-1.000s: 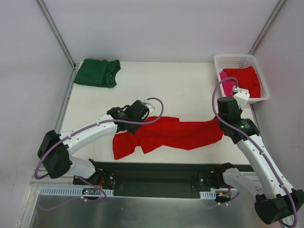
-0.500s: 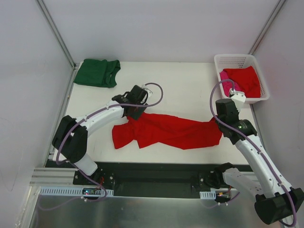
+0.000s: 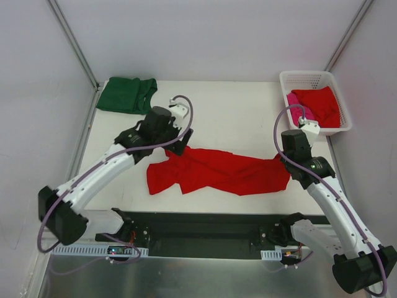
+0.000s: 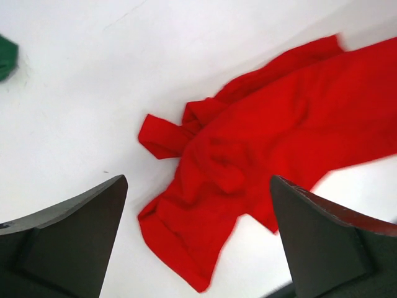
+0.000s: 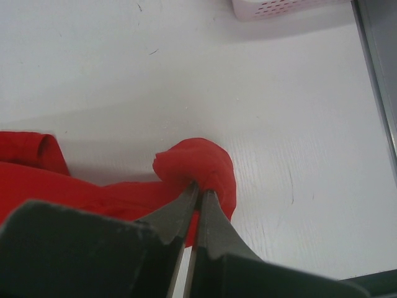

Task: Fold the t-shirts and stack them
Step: Flatten the tshirt out

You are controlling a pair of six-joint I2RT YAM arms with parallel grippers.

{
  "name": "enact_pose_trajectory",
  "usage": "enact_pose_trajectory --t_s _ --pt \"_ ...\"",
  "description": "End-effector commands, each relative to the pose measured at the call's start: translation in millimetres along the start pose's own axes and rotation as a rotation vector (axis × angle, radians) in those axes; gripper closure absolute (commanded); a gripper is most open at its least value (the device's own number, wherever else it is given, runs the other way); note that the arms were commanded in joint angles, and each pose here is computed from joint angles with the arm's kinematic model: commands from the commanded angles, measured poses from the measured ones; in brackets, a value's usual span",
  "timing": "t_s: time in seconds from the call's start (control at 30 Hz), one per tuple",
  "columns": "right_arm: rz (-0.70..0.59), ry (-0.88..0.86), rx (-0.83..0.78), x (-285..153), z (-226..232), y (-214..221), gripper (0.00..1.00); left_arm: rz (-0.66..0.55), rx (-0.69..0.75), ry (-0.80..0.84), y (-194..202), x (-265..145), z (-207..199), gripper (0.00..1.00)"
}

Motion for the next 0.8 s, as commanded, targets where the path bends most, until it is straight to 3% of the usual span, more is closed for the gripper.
enact_pose_trajectory --t_s 0.0,0.1,0.27,0.53,0.77 --pt "-0.025 -0.006 0.028 0 1 -2 0.99 -0.04 -0.106 0.246 16 -48 -23 0.01" --pt "-0.021 -0.004 0.026 2 2 -3 0.99 0.003 -0.123 0.311 39 -59 -43 0.01" --pt "-0.019 -0.026 0.038 2 6 -3 0.99 0.095 -0.167 0.261 83 -53 -71 0.01" --pt "-0.015 -0.046 0.04 1 8 -2 0.99 0.024 -0.356 0.214 116 -51 -76 0.01" --pt "-0.015 -0.061 0.043 -1 11 -2 0.99 0.081 -0.478 0.275 147 -26 -88 0.01"
Point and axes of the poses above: each gripper's point midway between its finger pads, its own x axis out along the fingers, its own z axis along the line the jaws close on, y = z × x, the point moved 10 cm from there along -x, back along the fingers, and after that the axes turned 5 degrees about -x, right-handed, at the moved point
